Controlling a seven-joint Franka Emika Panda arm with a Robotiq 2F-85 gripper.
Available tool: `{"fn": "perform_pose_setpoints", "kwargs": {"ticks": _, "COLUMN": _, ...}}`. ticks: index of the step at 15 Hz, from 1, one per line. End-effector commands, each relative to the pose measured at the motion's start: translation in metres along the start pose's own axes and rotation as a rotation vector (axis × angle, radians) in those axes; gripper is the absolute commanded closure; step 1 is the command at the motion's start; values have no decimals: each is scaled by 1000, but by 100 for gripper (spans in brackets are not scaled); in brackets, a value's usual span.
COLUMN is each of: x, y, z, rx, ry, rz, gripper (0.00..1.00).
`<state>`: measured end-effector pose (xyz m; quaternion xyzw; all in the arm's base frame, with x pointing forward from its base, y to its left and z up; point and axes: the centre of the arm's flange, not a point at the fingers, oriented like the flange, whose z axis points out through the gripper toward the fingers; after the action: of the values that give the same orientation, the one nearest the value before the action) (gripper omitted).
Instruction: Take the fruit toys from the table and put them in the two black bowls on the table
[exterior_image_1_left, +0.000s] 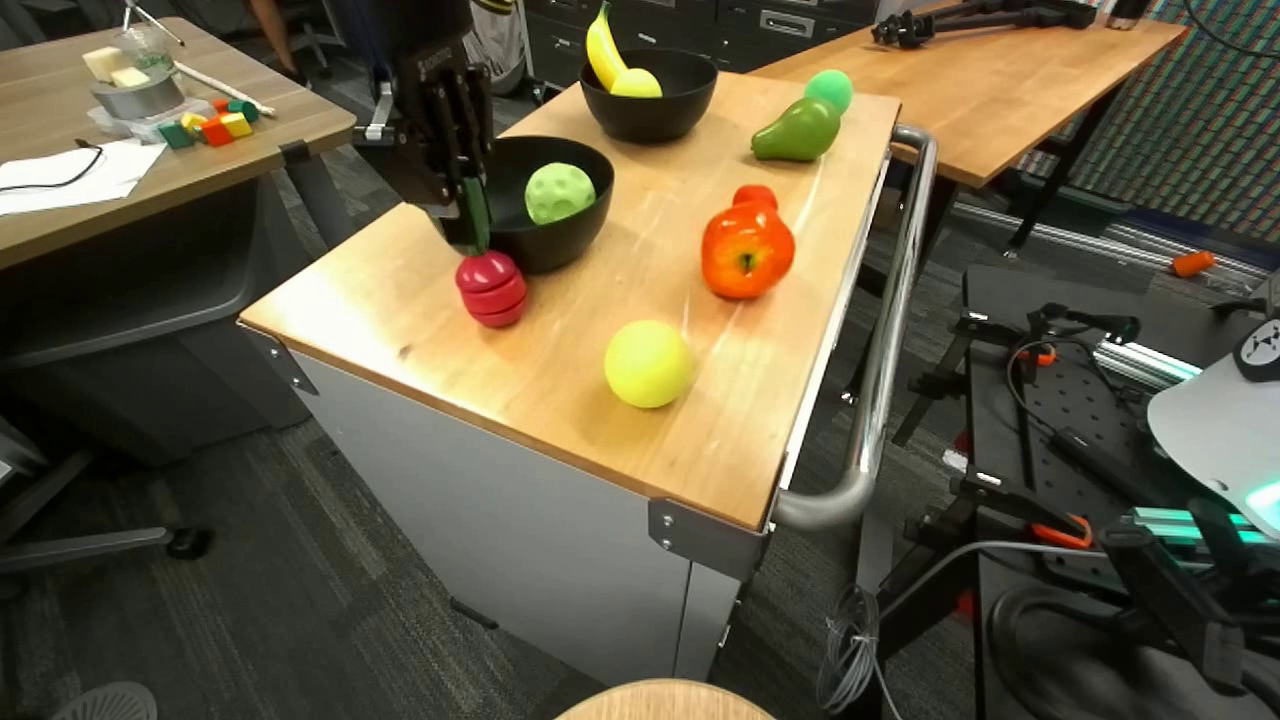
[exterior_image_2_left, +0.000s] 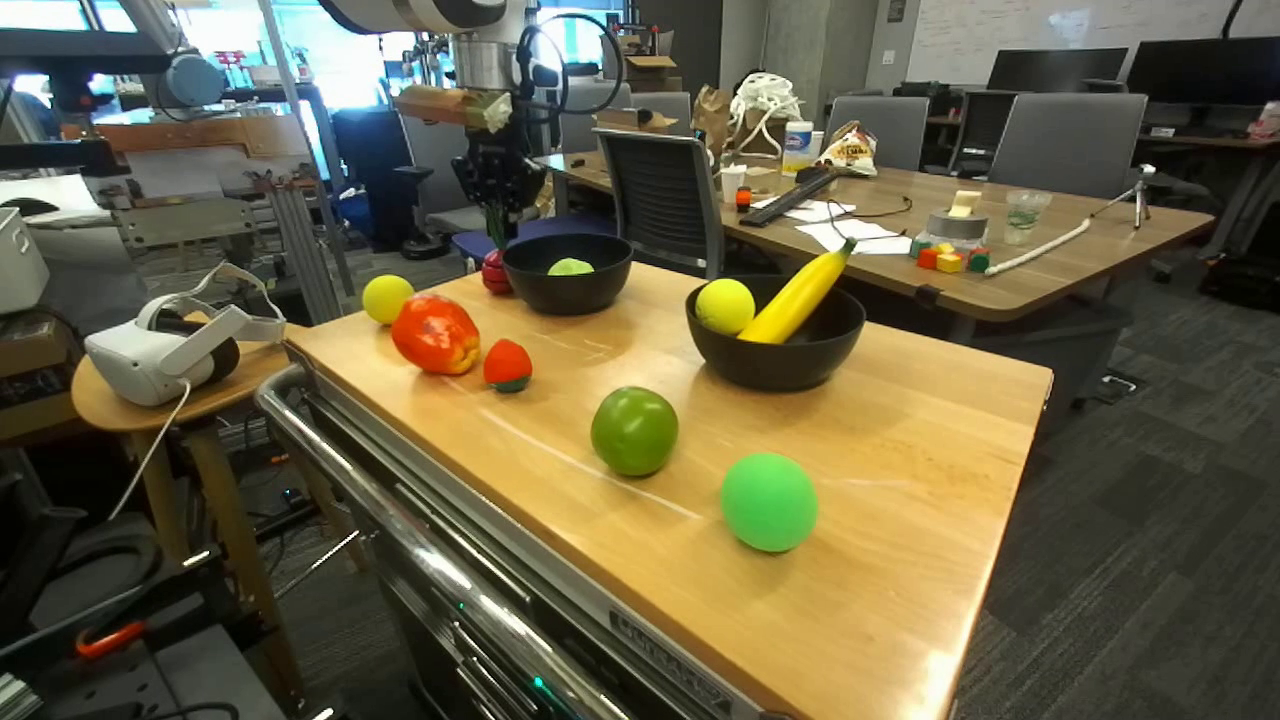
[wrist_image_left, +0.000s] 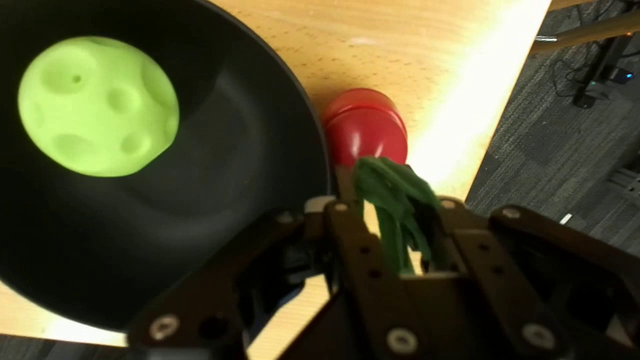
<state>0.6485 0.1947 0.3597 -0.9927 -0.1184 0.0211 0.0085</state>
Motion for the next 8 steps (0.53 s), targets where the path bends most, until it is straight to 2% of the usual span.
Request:
{"fn": "perform_pose_setpoints", "kwargs": {"ticks": 1, "x": -3, "y": 1, "z": -11, "rx": 8, "ry": -5, "rz": -16, "gripper": 99}}
{"fn": "perform_pose_setpoints", "kwargs": {"ticks": 5, "x": -5, "y": -2, "z": -33, "rx": 14, "ry": 7, "rz": -36, "gripper": 99}}
{"fn": "perform_pose_setpoints", "kwargs": {"ticks": 8, "x": -10, "y": -6, "z": -63, "rx": 46, "ry": 22, "rz": -62, "gripper": 99}}
